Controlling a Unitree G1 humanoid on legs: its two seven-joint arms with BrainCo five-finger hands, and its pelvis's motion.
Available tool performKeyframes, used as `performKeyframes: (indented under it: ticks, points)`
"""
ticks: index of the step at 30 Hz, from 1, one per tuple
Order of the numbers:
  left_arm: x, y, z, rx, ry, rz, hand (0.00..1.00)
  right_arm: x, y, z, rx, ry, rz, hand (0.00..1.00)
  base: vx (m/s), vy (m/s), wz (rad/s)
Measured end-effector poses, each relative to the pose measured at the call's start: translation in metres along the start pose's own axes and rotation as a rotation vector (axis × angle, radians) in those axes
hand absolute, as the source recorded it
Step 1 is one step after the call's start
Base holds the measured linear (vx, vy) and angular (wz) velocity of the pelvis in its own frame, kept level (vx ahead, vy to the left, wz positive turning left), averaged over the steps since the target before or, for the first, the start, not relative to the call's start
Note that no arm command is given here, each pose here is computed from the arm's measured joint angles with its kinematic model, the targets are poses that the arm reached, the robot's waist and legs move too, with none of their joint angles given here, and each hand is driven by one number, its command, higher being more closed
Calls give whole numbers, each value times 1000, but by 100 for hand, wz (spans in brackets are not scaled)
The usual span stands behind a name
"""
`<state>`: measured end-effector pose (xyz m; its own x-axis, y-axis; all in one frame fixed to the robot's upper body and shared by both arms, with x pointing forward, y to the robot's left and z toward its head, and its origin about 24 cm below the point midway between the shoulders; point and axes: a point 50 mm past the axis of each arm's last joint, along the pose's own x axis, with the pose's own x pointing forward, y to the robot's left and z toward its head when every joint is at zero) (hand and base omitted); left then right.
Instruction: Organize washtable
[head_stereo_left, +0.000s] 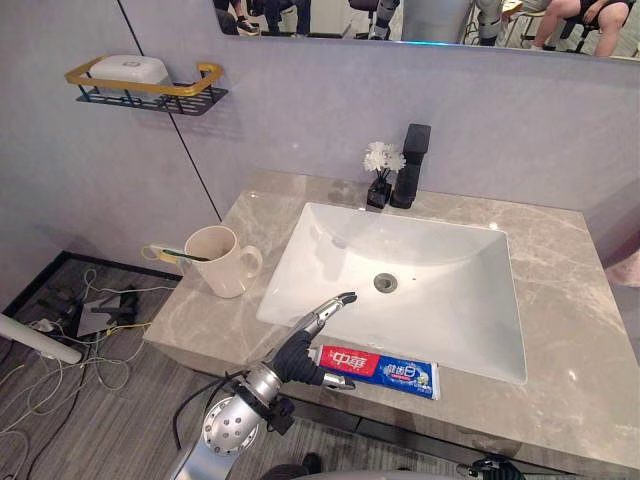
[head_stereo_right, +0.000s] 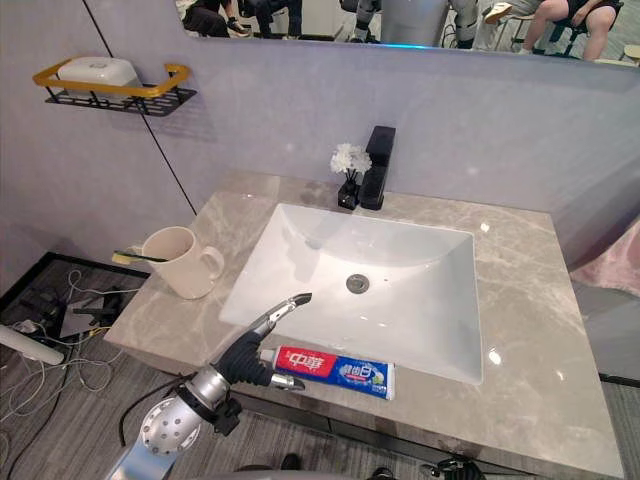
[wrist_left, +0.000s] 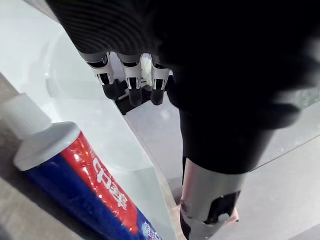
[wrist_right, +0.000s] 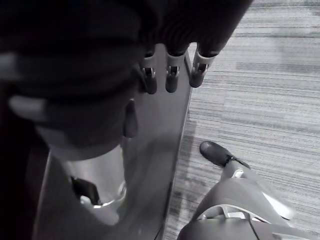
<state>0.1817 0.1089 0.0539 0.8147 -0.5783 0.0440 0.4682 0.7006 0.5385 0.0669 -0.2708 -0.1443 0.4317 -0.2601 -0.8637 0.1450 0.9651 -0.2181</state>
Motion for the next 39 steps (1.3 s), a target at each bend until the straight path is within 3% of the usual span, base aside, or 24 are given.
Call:
performKeyframes:
  ticks: [19,20,39]
  points:
    - [12,-3,-23,206,108,-14,0,3,14,7,21,-20,29,0,18,12,-1]
    - [12,-3,-23,217,107,-12,100,3,15,8,22,-22,31,0,10,25,-9]
    - [27,10,-31,302,117,3,100,4,20,23,46,-81,46,0,31,12,-8]
